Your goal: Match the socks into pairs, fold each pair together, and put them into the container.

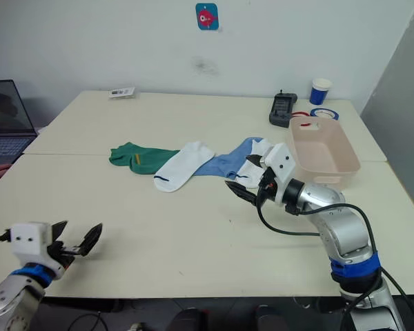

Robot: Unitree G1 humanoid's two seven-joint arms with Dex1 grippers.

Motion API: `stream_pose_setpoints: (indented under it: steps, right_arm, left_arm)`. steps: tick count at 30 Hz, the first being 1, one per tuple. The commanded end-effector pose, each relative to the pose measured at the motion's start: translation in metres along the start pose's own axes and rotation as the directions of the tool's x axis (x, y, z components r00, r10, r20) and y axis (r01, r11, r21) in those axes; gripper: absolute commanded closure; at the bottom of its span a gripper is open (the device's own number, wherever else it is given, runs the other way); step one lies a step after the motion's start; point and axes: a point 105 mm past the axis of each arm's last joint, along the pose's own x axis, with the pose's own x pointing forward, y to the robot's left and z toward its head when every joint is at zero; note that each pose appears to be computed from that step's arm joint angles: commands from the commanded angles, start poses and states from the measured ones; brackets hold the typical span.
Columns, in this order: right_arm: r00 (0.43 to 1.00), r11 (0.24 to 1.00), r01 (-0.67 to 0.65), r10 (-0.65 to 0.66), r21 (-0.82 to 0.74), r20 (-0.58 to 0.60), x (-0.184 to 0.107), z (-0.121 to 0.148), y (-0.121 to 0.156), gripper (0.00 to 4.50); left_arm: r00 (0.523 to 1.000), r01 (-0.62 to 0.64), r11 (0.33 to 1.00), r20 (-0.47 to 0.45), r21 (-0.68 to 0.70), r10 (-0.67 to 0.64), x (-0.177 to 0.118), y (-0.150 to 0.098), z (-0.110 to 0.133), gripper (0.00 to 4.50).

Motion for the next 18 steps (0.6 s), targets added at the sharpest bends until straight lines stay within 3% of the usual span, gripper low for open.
stream_pose_setpoints:
  steps: [1,8,12,18]
  right_arm:
    - [0.999,0.999,0.022,-0.021,-0.036,0.024,-0.008,0.007,-0.002,0.02]
    - [0.998,0.997,0.064,-0.065,-0.053,-0.014,-0.026,-0.001,-0.004,0.02]
    - [0.994,0.993,0.1,-0.102,-0.06,-0.03,-0.033,-0.005,-0.006,0.02]
    - [0.989,0.988,0.143,-0.145,-0.058,-0.033,-0.04,-0.006,-0.006,0.02]
  left_arm:
    - [0.992,0.103,0.99,0.063,0.1,-0.109,0.025,-0.02,0.029,0.0]
    - [0.956,0.28,0.943,0.034,0.18,-0.29,0.073,-0.058,0.045,0.0]
    - [0.927,0.373,0.903,-0.037,0.214,-0.374,0.093,-0.08,0.041,0.0]
    - [0.917,0.398,0.886,-0.135,0.24,-0.375,0.128,-0.103,0.032,0.0]
